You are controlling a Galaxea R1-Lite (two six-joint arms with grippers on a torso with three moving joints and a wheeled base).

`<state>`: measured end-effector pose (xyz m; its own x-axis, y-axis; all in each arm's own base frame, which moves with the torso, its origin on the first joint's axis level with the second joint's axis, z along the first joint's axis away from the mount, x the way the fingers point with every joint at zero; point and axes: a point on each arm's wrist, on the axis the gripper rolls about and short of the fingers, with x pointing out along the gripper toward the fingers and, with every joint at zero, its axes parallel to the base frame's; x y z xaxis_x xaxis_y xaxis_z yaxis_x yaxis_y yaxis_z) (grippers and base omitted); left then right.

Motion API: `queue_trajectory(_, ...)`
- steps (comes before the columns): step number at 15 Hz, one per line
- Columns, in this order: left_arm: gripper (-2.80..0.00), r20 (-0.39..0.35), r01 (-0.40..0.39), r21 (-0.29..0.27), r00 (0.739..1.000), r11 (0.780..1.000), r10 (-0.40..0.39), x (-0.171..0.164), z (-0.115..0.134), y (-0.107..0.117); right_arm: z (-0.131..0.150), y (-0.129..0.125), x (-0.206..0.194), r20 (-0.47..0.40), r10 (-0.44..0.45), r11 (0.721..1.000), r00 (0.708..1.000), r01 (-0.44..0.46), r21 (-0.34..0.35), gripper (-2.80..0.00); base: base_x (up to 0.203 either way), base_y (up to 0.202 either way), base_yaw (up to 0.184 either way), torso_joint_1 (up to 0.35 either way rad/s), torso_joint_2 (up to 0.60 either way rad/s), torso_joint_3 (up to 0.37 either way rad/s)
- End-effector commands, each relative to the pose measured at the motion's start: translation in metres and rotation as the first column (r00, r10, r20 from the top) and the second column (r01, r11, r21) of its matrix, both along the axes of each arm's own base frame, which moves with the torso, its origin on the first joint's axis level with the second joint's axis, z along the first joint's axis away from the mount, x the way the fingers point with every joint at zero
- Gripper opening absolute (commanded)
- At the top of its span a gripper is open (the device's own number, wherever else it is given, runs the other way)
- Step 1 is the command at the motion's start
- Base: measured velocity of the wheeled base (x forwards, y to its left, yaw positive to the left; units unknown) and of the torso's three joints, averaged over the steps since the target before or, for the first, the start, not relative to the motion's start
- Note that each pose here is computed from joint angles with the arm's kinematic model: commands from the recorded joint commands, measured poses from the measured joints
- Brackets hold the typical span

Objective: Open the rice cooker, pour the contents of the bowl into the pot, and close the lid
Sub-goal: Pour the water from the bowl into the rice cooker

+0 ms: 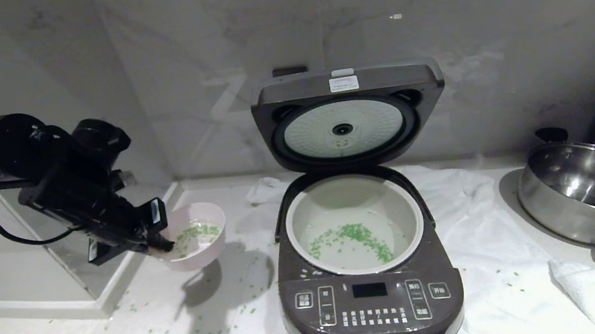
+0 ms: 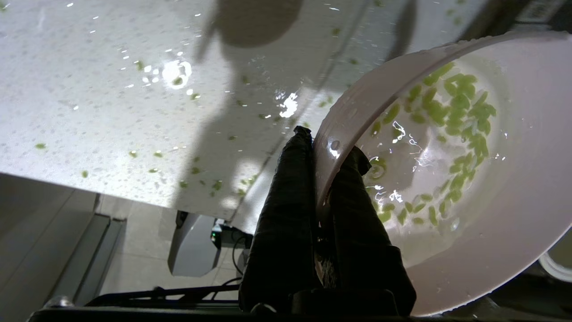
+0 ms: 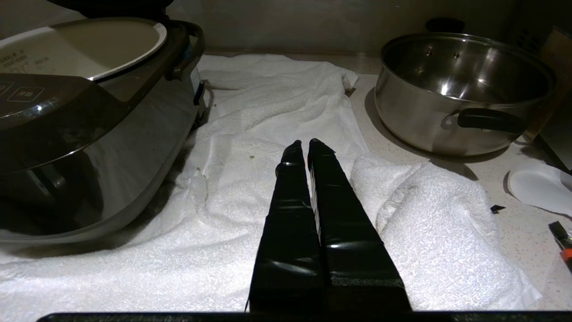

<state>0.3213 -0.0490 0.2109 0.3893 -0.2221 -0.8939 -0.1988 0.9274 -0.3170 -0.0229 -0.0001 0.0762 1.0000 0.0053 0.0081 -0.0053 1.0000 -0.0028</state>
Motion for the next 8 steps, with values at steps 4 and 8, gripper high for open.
queue_trajectory(4, -2.8, 0.057, 0.069, -0.021, 0.996, 0.997, -0.068, 0.002, 0.029, -0.031, 0.0, 0.0, 0.0, -0.001, 0.001, 1.0, 1.0, -0.001, 0.0, -2.8, 0.0, 0.0, 0.0, 0.0, 0.0, 0.0)
queue_trajectory(8, -2.8, 0.082, 0.114, -0.035, 0.99, 0.993, -0.111, 0.008, 0.034, -0.064, 0.0, 0.0, 0.0, 0.0, 0.001, 1.0, 1.0, -0.001, 0.0, -2.8, 0.0, 0.0, 0.0, 0.0, 0.0, 0.0)
